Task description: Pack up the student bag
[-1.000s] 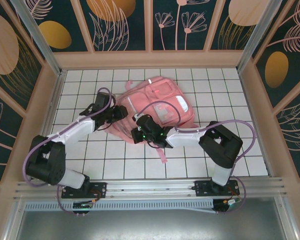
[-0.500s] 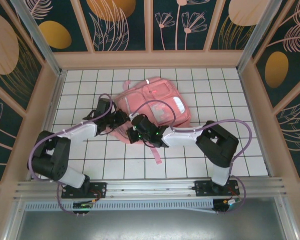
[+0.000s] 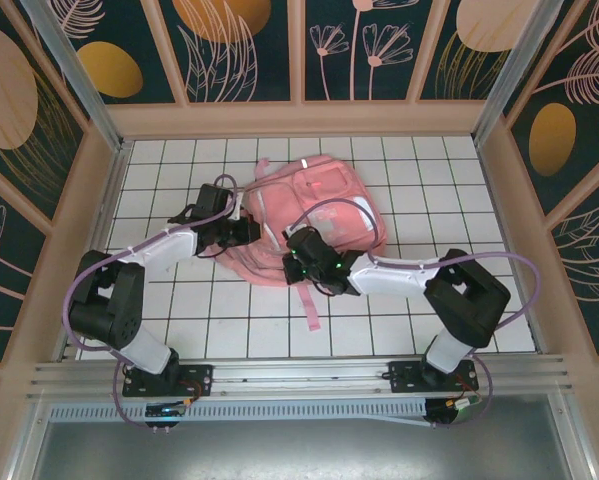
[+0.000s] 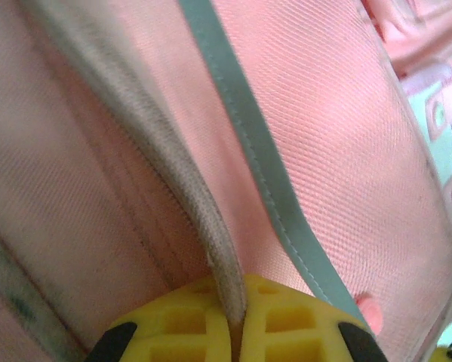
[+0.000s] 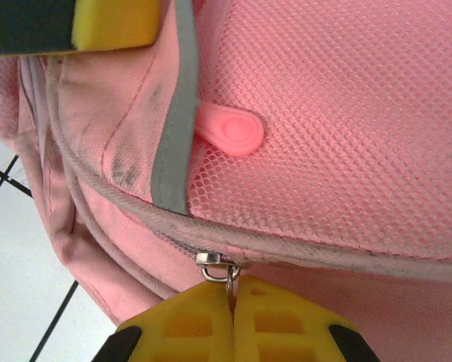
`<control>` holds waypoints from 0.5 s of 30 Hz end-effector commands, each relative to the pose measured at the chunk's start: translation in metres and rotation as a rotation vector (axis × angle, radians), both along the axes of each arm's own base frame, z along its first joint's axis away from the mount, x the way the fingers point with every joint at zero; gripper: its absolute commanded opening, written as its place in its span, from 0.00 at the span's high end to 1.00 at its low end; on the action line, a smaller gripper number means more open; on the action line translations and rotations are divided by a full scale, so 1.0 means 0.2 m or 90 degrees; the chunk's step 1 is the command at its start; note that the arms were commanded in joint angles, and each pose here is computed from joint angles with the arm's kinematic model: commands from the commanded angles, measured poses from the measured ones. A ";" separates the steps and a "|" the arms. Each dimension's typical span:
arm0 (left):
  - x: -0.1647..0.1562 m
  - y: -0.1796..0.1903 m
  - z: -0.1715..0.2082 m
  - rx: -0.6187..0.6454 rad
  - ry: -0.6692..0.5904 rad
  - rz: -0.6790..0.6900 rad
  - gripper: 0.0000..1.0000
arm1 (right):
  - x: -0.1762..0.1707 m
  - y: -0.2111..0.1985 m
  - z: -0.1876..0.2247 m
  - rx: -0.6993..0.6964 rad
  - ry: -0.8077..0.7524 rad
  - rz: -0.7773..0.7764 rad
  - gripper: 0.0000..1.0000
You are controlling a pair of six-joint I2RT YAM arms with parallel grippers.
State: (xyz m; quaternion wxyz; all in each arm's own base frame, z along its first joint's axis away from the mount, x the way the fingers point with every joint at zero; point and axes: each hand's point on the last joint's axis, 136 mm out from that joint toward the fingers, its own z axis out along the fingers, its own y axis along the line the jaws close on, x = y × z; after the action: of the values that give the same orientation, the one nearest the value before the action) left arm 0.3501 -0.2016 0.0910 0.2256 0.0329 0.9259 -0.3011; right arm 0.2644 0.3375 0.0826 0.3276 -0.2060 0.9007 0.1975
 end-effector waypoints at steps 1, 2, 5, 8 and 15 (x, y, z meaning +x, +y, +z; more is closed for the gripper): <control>0.00 0.08 0.02 0.072 -0.056 -0.072 1.00 | 0.08 -0.51 -0.17 -0.175 0.027 -0.163 1.00; 0.00 0.08 0.03 0.076 -0.065 -0.086 1.00 | 0.10 -0.56 -0.17 -0.171 0.033 -0.190 1.00; -0.02 0.08 0.03 0.089 -0.061 -0.115 1.00 | 0.13 -0.60 -0.14 -0.127 0.037 -0.222 0.99; 0.02 0.01 0.13 0.050 -0.069 -0.135 0.97 | 0.12 -0.50 -0.07 -0.062 0.034 -0.169 0.76; 0.19 0.10 0.70 0.043 -0.255 0.001 0.07 | 0.14 -0.58 0.44 0.087 -0.114 -0.162 0.01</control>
State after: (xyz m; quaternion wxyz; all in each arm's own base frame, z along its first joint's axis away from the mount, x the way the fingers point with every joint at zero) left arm 0.3721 -0.1996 0.1577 0.2911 0.1151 0.9054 -0.2867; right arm 0.2856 0.2370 0.1194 0.3697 -0.0944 0.9052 0.1873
